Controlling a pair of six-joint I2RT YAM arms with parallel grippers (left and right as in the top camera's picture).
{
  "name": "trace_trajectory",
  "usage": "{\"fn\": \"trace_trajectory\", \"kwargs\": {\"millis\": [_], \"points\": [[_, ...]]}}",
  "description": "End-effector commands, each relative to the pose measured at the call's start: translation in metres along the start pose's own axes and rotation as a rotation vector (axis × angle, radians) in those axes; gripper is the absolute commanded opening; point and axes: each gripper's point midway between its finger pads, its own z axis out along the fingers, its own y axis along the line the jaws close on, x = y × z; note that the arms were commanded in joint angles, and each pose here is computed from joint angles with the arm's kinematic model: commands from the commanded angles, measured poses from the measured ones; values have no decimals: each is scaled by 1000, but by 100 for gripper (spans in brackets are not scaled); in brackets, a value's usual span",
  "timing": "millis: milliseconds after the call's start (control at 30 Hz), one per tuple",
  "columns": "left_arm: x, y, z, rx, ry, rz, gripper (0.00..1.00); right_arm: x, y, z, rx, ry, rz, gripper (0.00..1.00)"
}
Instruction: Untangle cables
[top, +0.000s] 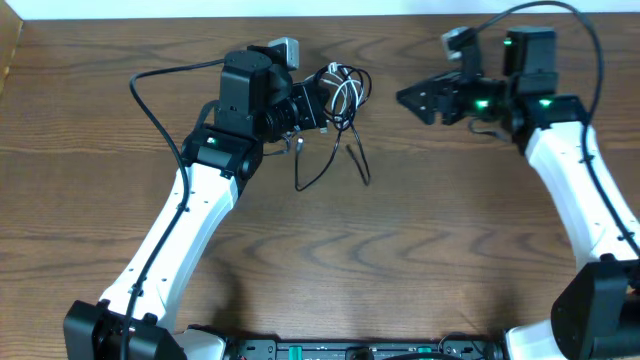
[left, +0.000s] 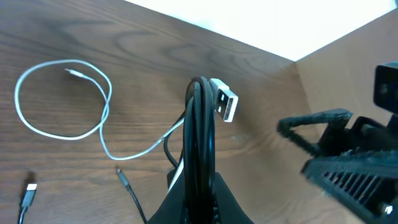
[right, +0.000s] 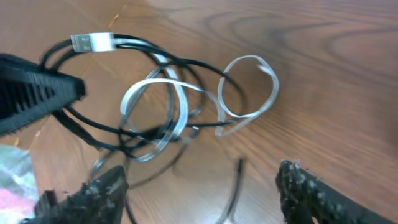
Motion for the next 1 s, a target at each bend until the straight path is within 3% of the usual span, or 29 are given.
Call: {"fn": "trace_trajectory", "kwargs": {"millis": [0,600,700,867,967], "points": [[0,-11,-2,47,13,-31,8,2,-5,14,105,4,146,68],[15,-32,2,111,67,-11,7,30,7,86,213,59,166,58],[16,-32,2,111,67,-11,8,46,-24,88,370,70,288,47],[6,-34,-2,123,35,0,7,71,-92,60,723,64,399,49],[-5,-37,-6,137,-8,22,7,81,-113,47,784,91,436,50]]}}
